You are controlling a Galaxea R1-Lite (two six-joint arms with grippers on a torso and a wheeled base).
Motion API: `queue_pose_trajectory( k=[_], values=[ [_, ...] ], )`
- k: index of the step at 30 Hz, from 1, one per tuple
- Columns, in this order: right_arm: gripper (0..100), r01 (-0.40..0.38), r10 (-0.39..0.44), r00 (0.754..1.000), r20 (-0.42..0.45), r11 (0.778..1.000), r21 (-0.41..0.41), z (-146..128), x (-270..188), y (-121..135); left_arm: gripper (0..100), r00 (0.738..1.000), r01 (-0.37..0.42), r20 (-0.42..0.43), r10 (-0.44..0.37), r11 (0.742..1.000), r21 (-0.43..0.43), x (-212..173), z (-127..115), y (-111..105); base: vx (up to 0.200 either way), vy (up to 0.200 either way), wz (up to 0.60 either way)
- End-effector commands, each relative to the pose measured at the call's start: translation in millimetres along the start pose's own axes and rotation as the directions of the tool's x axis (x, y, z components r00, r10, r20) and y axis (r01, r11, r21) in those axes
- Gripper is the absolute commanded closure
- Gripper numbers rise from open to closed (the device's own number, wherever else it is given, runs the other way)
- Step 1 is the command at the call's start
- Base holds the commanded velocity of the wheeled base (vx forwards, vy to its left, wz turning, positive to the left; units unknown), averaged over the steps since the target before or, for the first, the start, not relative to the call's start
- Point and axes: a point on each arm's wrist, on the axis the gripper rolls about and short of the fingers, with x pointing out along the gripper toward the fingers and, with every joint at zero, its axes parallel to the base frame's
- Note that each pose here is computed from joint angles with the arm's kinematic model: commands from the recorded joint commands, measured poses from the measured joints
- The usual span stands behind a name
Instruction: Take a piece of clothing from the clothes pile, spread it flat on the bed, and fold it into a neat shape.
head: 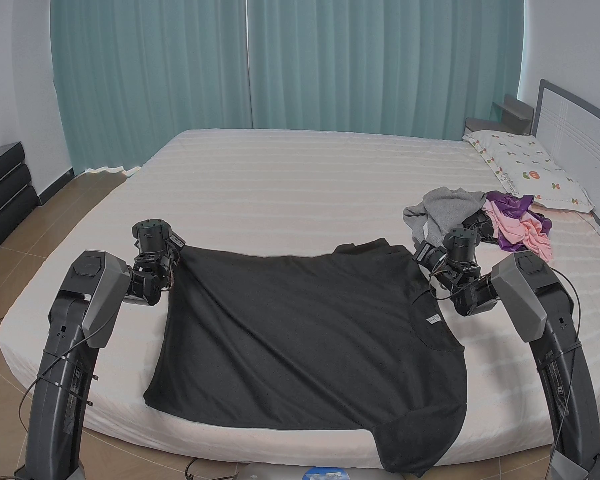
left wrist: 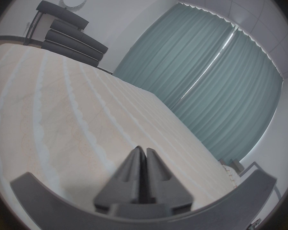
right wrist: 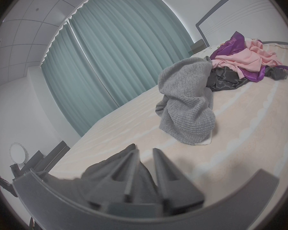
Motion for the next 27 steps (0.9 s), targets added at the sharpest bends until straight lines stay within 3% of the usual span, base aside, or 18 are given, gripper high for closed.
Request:
queue_pose_trajectory(
  k=[1,7,9,13,15,19,24,27],
  values=[
    [0,-0.001,0.001,1.0,-0.018,1.0,-0.003,-8.9,0.2,0.3,0,1.0,-0.018,-0.021,0.019,0.999,0.031,1.0,-6.4,4.7,0.0,0.0,0.0],
    [0,0.02,-0.02,1.0,0.012,1.0,0.0,3.7,-4.6,1.5,0,0.999,-0.034,-0.017,0.035,0.999,0.035,0.2,-7.0,6.0,0.0,0.0,0.0],
    [0,0.028,-0.029,0.999,0.045,1.0,0.013,19.4,-14.4,5.9,0,0.997,-0.071,0.009,0.071,0.997,0.035,-5.5,3.6,4.6,0.0,0.0,0.0],
    [0,0.028,-0.029,0.999,0.023,0.999,0.021,41.1,-46.3,8.4,0,0.994,-0.108,-0.005,0.108,0.994,0.018,-30.9,26.2,-3.0,0.0,0.0,0.0],
    [0,-0.004,0.006,0.998,-0.057,0.999,0.045,45.9,-77.8,11.1,0,0.992,-0.105,-0.066,0.105,0.994,0.003,-55.8,33.2,-7.3,0.0,0.0,0.0],
    [0,-0.02,0.028,0.994,-0.11,0.997,0.078,49.9,-122.8,13.1,0,0.981,-0.112,-0.161,0.112,0.994,0.009,-92.9,40.7,-5.8,0.0,0.0,0.0],
    [0,-0.019,0.044,0.979,-0.199,0.992,0.127,44.6,-196.2,11.2,0,0.934,-0.072,-0.352,0.068,0.997,0.001,-166.6,59.8,3.7,0.0,0.0,0.0],
    [0,-0.023,0.059,0.965,-0.254,0.99,0.142,39.9,-231.8,11.8,0,0.914,-0.057,-0.402,0.047,0.998,-0.015,-200.5,66.3,14.0,0.0,0.0,0.0]
  ],
)
